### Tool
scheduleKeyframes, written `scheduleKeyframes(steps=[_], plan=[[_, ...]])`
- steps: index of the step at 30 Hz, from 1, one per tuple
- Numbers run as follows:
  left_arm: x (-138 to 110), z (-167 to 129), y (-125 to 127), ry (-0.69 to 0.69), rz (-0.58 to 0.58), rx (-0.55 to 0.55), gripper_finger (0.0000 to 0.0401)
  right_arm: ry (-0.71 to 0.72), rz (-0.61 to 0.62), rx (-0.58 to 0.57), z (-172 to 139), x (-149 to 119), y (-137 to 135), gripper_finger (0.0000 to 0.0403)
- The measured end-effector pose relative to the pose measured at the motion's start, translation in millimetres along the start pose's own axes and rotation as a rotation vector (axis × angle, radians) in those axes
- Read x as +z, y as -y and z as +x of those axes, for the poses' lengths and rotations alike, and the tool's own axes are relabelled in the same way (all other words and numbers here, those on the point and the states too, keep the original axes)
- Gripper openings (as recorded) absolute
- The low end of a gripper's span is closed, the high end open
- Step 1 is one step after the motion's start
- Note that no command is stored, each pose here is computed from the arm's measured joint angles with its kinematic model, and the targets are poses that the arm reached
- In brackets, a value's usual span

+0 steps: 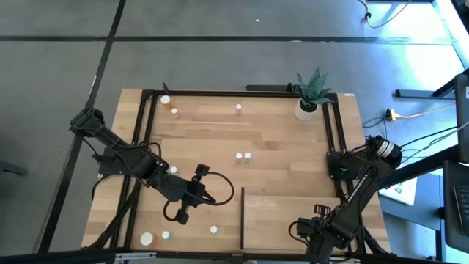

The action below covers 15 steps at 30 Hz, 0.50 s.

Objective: Pick and place medicine bottles onto shelf by color
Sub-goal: Put the middle right yellow pill bottle on the shelf

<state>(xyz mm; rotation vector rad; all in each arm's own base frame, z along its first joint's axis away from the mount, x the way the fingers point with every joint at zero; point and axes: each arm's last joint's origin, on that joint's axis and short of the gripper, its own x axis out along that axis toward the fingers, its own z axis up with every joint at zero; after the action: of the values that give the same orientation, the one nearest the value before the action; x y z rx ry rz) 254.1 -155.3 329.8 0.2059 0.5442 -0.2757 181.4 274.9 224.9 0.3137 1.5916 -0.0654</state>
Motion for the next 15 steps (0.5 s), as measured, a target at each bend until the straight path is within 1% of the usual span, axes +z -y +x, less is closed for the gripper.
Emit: scheduleKeyframes(steps=[15], plan=[[0.0, 0.0, 0.0, 0.0, 0.0, 0.0, 0.0, 0.012, -0.004, -0.003, 0.3, 0.4, -0.1, 0.0137]])
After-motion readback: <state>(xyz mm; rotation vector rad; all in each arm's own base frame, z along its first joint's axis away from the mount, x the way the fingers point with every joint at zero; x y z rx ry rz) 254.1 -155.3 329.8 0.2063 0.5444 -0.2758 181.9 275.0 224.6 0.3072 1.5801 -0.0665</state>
